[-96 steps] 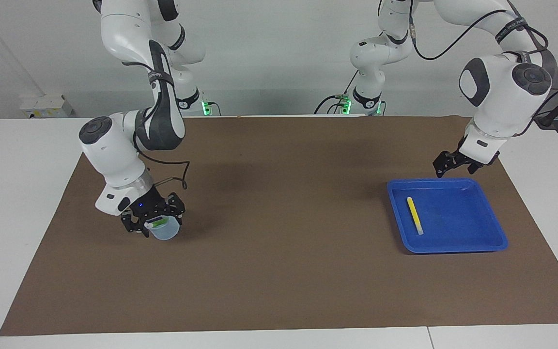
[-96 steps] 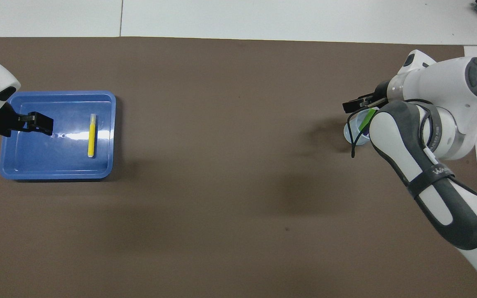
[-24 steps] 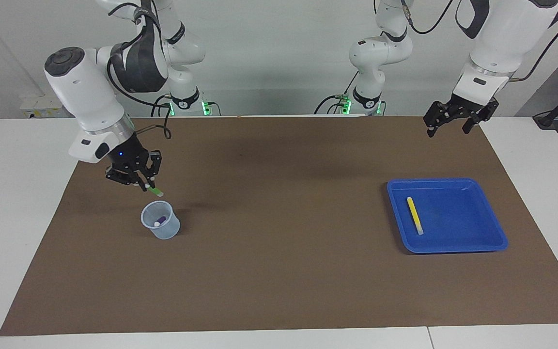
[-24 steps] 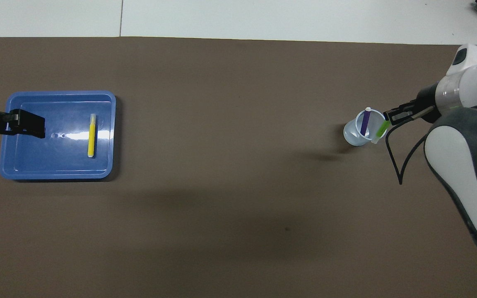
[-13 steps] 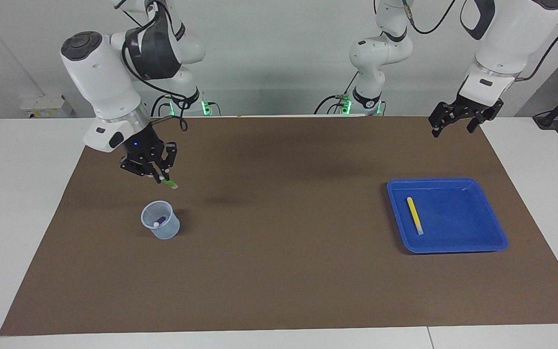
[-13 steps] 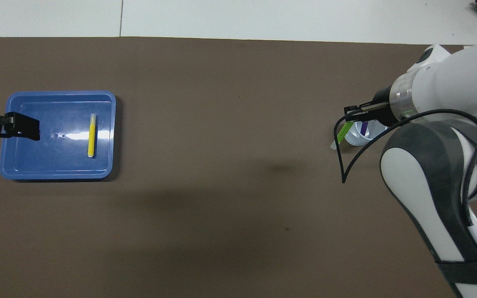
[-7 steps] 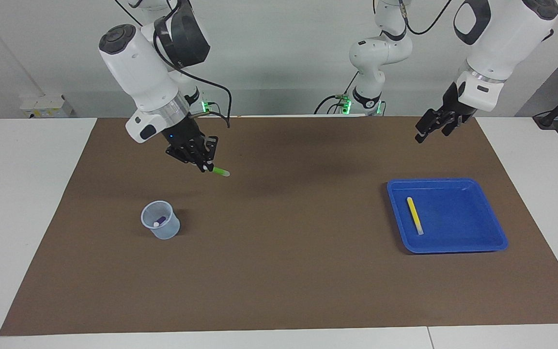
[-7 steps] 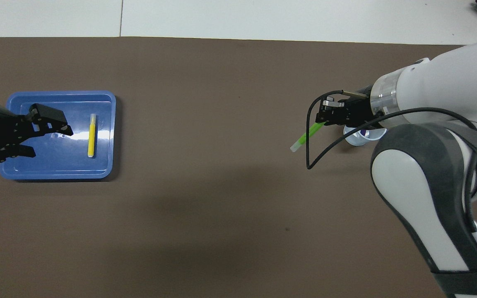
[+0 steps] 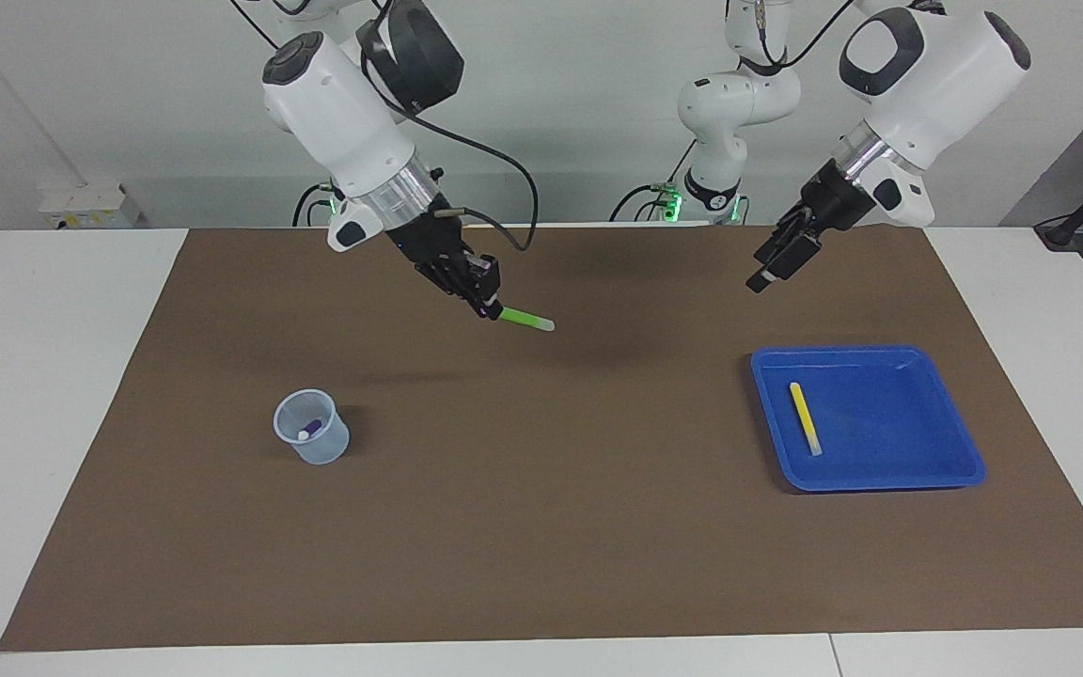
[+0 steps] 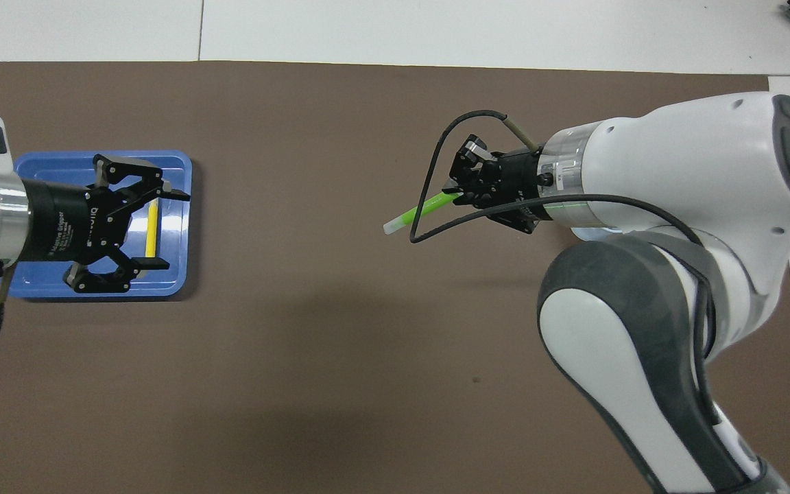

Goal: Right arm passes pens to left for tray arrangement
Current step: 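Carry the green pen toward the left gripper while the left gripper approaches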

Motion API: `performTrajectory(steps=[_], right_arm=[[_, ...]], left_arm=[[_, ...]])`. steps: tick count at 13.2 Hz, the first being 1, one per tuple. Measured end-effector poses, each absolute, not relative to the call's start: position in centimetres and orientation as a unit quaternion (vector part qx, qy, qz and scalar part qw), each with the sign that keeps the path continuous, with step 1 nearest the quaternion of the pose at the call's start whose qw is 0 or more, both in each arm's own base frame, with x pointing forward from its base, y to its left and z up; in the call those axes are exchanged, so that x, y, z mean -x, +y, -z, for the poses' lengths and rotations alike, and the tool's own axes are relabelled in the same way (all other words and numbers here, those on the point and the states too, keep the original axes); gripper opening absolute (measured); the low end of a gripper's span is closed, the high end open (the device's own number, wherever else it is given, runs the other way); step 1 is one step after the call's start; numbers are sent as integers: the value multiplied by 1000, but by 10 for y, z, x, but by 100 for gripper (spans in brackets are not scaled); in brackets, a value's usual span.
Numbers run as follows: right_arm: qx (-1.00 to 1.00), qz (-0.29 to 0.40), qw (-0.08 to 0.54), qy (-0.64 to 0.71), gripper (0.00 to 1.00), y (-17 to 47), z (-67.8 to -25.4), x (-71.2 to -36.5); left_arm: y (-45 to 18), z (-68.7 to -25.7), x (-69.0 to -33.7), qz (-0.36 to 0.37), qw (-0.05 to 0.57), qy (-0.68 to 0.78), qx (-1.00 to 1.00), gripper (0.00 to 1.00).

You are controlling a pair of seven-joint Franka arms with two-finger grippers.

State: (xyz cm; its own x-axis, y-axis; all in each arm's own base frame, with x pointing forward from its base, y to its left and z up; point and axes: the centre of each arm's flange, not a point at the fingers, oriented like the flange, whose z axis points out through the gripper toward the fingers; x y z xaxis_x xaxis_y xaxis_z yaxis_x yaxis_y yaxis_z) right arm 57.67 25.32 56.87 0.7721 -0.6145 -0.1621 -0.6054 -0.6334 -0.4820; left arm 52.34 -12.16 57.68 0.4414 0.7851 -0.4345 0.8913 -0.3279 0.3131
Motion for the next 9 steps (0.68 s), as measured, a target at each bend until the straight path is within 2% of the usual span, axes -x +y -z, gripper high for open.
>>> performTrajectory(steps=[3, 9], right_arm=[[867, -5, 300, 397, 18, 274, -571, -576], [808, -46, 342, 478, 18, 310, -571, -566]], left_arm=[[-153, -580, -523, 122, 290, 597, -738, 93], [-218, -568, -511, 99, 330, 646, -681, 93]])
